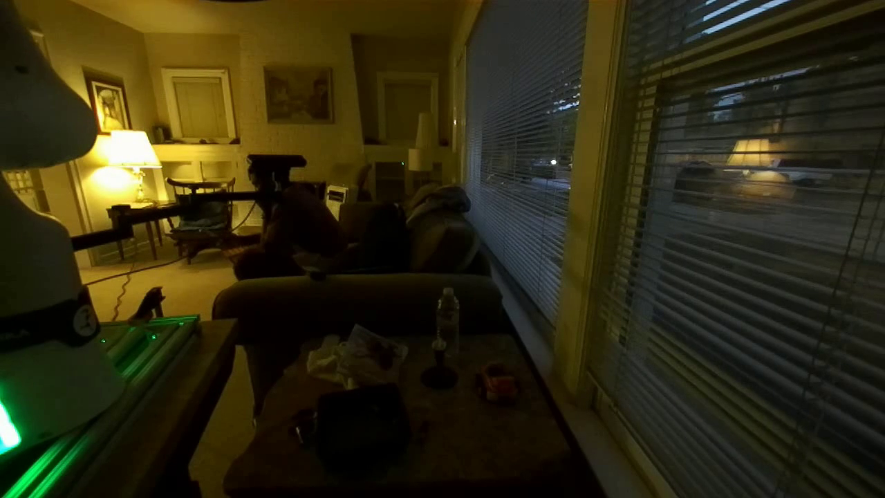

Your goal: Open the blinds on the right window.

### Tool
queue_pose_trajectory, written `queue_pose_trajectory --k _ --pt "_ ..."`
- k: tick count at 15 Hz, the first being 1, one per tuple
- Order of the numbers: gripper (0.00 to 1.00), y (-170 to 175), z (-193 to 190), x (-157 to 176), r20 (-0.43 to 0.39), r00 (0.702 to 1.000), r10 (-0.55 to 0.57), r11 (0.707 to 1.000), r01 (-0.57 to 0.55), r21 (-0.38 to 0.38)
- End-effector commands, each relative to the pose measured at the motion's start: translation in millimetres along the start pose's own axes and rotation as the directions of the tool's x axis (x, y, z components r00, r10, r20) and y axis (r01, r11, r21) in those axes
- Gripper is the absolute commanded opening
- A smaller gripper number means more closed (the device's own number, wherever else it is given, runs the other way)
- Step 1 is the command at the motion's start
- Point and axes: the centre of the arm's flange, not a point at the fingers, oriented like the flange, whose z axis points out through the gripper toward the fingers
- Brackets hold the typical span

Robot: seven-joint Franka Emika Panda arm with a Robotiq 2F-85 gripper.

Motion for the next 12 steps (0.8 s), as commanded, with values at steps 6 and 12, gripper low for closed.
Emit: queue_pose_trajectory --k 6,12 --pt "1.0 4.3 11.0 18.9 -0.067 0.998 -0.005 1.0 0.004 -0.022" --pt "1.0 24.1 26.4 25.8 -0.129 0.992 -0.003 0.998 -0.005 -0.057"
